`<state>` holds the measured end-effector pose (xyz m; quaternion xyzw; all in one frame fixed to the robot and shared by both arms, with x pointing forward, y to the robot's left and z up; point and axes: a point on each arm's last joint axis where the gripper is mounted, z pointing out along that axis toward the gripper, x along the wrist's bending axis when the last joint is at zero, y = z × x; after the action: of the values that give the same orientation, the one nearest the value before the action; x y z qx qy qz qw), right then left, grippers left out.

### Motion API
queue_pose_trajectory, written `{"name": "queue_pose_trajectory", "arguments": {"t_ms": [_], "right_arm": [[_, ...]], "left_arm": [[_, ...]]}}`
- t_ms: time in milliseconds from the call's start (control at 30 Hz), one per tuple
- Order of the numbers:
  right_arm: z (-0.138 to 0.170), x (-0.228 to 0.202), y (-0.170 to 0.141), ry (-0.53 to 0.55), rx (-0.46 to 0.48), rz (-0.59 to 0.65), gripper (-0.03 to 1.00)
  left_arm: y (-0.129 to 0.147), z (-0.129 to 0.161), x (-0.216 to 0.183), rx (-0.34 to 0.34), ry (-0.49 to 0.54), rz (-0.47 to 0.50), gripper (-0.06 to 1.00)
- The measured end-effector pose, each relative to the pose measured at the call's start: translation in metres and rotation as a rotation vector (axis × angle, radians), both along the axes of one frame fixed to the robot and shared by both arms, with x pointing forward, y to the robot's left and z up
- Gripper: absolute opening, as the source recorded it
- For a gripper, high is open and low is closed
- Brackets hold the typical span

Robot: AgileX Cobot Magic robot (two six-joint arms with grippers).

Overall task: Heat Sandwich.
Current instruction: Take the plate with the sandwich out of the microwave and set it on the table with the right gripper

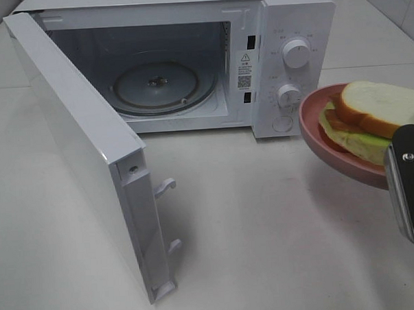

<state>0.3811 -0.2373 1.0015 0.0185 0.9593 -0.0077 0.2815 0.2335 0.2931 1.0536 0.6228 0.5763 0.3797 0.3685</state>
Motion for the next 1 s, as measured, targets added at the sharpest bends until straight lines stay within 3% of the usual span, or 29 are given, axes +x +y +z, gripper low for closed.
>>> {"name": "queue_pose_trajectory", "arguments": {"t_ms": [633, 1000], "right_arm": [[0.002, 0.000, -0.024, -0.064, -0.057, -0.419, 0.11], [-0.017, 0.020, -0.020, -0.116, -0.066, -0.667, 0.11]], "left_arm": [[0.000, 0.000, 0.000, 0.000, 0.000, 0.000, 0.95], [0.000, 0.000, 0.000, 0.000, 0.000, 0.000, 0.95]]}}
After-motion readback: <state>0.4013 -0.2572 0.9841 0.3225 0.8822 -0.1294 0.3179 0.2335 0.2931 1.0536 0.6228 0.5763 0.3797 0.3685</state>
